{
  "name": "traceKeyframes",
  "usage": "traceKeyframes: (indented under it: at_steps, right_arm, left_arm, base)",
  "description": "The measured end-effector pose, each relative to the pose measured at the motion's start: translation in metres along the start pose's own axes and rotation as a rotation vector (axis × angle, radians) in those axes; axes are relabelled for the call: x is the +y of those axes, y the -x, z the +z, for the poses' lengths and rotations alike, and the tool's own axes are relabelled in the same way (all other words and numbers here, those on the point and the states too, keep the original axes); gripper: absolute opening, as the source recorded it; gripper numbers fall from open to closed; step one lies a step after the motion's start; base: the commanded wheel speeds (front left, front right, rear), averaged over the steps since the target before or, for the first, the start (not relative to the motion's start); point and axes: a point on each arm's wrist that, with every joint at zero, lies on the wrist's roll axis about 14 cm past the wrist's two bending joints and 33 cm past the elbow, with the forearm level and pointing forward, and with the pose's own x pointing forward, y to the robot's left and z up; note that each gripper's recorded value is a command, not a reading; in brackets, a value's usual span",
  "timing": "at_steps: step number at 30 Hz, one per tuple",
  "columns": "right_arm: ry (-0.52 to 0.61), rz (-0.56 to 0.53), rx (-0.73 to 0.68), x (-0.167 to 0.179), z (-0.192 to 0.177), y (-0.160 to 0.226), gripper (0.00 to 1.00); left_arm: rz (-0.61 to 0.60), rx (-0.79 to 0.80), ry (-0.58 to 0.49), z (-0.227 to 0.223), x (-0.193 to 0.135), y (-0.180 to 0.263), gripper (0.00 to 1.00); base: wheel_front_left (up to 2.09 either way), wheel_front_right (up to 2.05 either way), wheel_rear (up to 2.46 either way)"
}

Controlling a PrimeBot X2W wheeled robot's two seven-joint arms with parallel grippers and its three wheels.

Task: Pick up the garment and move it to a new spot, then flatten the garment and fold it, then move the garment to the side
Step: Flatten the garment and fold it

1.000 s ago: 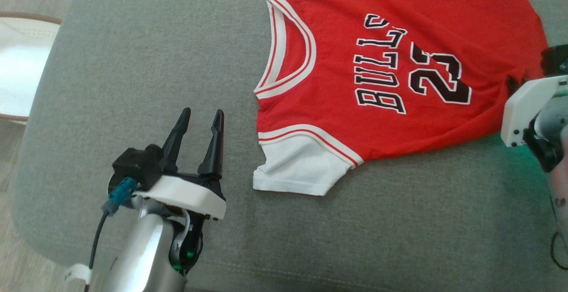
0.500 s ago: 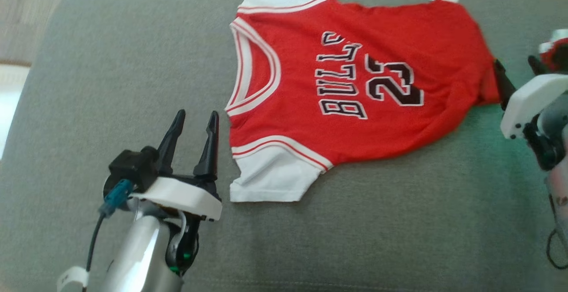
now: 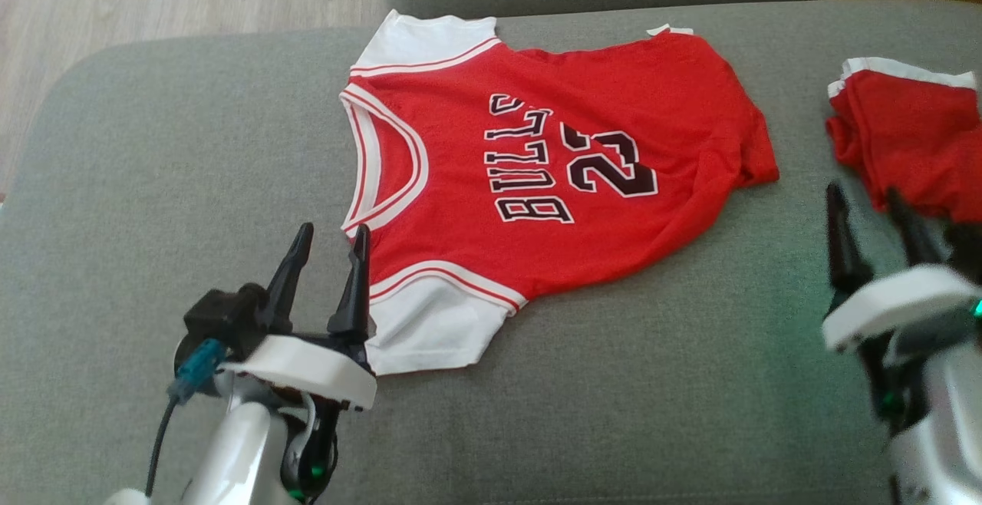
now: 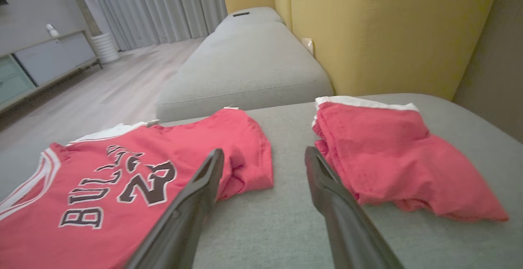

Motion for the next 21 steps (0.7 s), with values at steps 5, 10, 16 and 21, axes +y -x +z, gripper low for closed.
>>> traceKeyframes:
  at_steps: [5,10,16,21]
  right_arm:
    - [-0.096,-0.019,0.004,0.013,-0.026,0.026,1.0]
    - [-0.093,-0.027,0.008,0.015,-0.032,0.033,1.0]
    - [-0.098,-0.04,-0.011,0.014,-0.027,0.032,1.0]
    - [-0.104,-0.043,-0.009,0.014,-0.028,0.03,1.0]
  left_arm:
    - [-0.006,0.02,0.005,-0.007,-0.003,0.005,1.0]
    - [-0.007,0.053,0.011,-0.018,-0.004,0.009,1.0]
    - [-0.008,0.094,0.019,-0.031,-0.005,0.011,1.0]
    - [-0.001,0.222,0.019,-0.07,-0.004,0.025,1.0]
  base:
    - [0.0,0.0,0.0]
    - [0.0,0.0,0.0]
    - [0.0,0.0,0.0]
    - [0.0,0.0,0.0]
